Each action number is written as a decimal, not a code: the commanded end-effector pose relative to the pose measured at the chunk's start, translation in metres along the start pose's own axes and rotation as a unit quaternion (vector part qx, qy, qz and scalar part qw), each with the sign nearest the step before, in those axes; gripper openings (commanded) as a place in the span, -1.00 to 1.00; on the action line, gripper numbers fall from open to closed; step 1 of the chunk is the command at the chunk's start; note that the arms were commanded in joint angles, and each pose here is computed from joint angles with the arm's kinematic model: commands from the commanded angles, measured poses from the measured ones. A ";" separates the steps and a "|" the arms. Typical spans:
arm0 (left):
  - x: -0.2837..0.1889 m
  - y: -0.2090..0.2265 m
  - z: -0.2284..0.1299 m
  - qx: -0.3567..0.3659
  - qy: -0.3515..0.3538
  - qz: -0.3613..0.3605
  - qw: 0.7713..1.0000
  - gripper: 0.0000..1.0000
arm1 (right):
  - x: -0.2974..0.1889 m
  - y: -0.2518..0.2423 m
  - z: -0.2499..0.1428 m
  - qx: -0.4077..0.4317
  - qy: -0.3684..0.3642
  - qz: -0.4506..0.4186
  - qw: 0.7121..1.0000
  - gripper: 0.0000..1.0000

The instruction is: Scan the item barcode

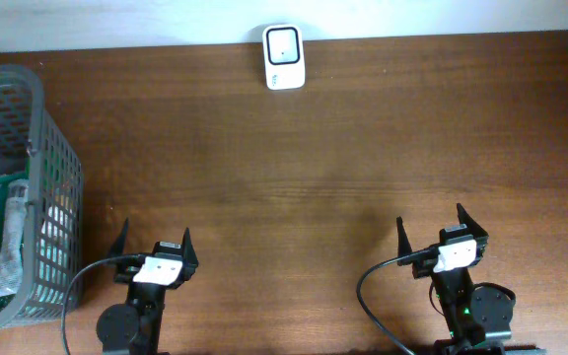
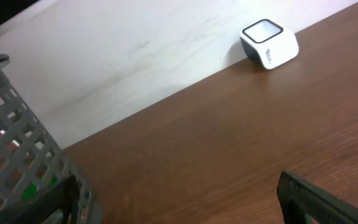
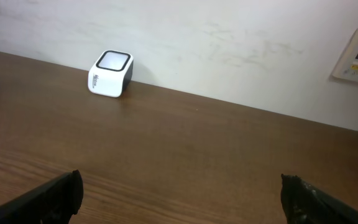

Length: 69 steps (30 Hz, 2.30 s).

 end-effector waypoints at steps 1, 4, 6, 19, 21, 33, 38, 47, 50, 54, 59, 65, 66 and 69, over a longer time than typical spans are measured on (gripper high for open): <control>0.000 -0.002 0.008 -0.068 -0.024 -0.012 0.997 0.98 | 0.000 0.002 -0.002 0.002 0.001 0.003 1.000 0.97; -0.004 0.005 0.026 -0.117 -0.040 -0.010 0.992 0.98 | 0.000 0.002 -0.002 0.002 0.001 0.003 1.000 0.97; -0.007 0.007 0.043 -0.117 -0.041 -0.028 0.992 0.99 | 0.000 0.002 -0.002 0.002 0.001 0.003 1.000 0.97; 0.056 0.042 0.164 -0.165 0.191 -0.175 0.952 0.98 | 0.000 0.002 -0.002 0.002 0.001 0.003 1.000 0.97; 0.062 0.045 0.175 -0.176 0.232 -0.195 0.937 0.98 | 0.000 0.002 -0.002 0.002 0.001 0.003 1.000 0.97; 0.045 0.178 0.190 -0.338 0.257 0.132 0.896 0.90 | 0.000 0.002 -0.002 0.002 0.001 0.003 1.000 0.97; -0.009 0.249 0.130 -0.469 0.290 0.328 0.767 0.77 | 0.000 0.002 -0.002 0.002 0.001 0.003 1.000 0.97; 0.007 0.278 -0.010 -0.537 0.456 0.339 0.623 0.55 | 0.000 0.002 -0.002 0.002 0.001 0.003 1.000 0.97; 0.019 0.269 -0.042 -0.542 0.501 0.296 0.606 0.52 | 0.000 0.002 -0.002 0.002 0.001 0.003 1.000 0.97; 0.025 0.254 -0.078 -0.542 0.552 0.258 0.578 0.52 | 0.000 0.002 -0.002 0.002 0.001 0.003 1.000 0.97; 0.018 0.228 -0.115 -0.536 0.587 0.244 0.556 0.50 | 0.000 0.002 -0.002 0.002 0.001 0.003 1.000 0.97; 0.015 0.211 -0.150 -0.529 0.608 0.242 0.540 0.48 | 0.000 0.002 -0.002 0.002 0.001 0.003 1.000 0.97; 0.017 0.205 -0.159 -0.528 0.618 0.236 0.533 0.44 | 0.000 0.002 -0.002 0.002 0.001 0.003 1.000 0.97; 0.022 0.202 -0.165 -0.521 0.625 0.232 0.532 -0.48 | 0.000 0.002 -0.002 0.002 0.001 0.003 1.000 0.97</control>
Point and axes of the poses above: each gripper's point midway between its finger pads, its own x axis out along the fingers, its own y axis along the line the jaws close on, z = x × y, the point moved 4 cm from there along -x, back along the fingers, and after that the axes turned 3 degrees about -x, right-handed, at the moved point
